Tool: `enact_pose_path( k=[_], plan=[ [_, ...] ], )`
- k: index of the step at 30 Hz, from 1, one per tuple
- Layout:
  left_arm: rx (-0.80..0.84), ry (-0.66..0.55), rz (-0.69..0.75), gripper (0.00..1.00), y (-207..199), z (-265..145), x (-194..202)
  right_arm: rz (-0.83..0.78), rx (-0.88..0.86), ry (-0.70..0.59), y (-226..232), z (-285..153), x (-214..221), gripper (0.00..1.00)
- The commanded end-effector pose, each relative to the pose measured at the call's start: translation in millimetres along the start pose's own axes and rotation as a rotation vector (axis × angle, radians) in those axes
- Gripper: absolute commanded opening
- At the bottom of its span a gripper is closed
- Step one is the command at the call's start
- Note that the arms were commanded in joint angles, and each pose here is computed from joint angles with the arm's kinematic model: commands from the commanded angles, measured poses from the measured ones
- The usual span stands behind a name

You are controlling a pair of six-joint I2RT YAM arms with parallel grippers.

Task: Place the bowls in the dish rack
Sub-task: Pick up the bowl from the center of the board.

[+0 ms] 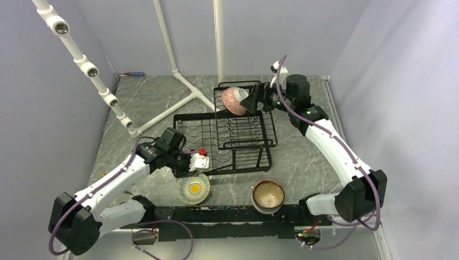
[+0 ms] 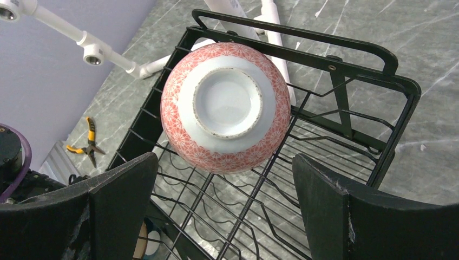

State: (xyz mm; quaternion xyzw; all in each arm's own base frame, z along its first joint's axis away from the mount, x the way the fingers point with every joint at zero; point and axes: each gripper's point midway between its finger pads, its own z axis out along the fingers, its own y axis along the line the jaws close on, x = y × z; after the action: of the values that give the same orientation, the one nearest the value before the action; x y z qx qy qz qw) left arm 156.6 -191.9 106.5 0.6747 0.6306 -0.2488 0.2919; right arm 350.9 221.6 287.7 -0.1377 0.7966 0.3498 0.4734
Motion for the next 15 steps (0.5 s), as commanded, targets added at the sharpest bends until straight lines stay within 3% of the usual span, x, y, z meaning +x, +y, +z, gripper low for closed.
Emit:
enact_pose_path(
  k=[1, 6, 15],
  plan=[
    [-0.006, -0.009, 0.047, 0.28, 3.0, -3.7, -8.2, -0.01, -0.008, -0.043, 4.2, -8.2, -9.7, 0.99],
    [-0.031, -0.02, 0.063, 0.07, 5.3, -10.7, -15.0, -0.009, -0.013, -0.044, 5.6, -9.1, -10.3, 0.99],
    [-0.095, -0.098, 0.1, 0.03, 3.6, -28.2, -35.4, -0.005, -0.026, -0.045, 7.7, -10.3, -9.9, 0.99]
  ],
)
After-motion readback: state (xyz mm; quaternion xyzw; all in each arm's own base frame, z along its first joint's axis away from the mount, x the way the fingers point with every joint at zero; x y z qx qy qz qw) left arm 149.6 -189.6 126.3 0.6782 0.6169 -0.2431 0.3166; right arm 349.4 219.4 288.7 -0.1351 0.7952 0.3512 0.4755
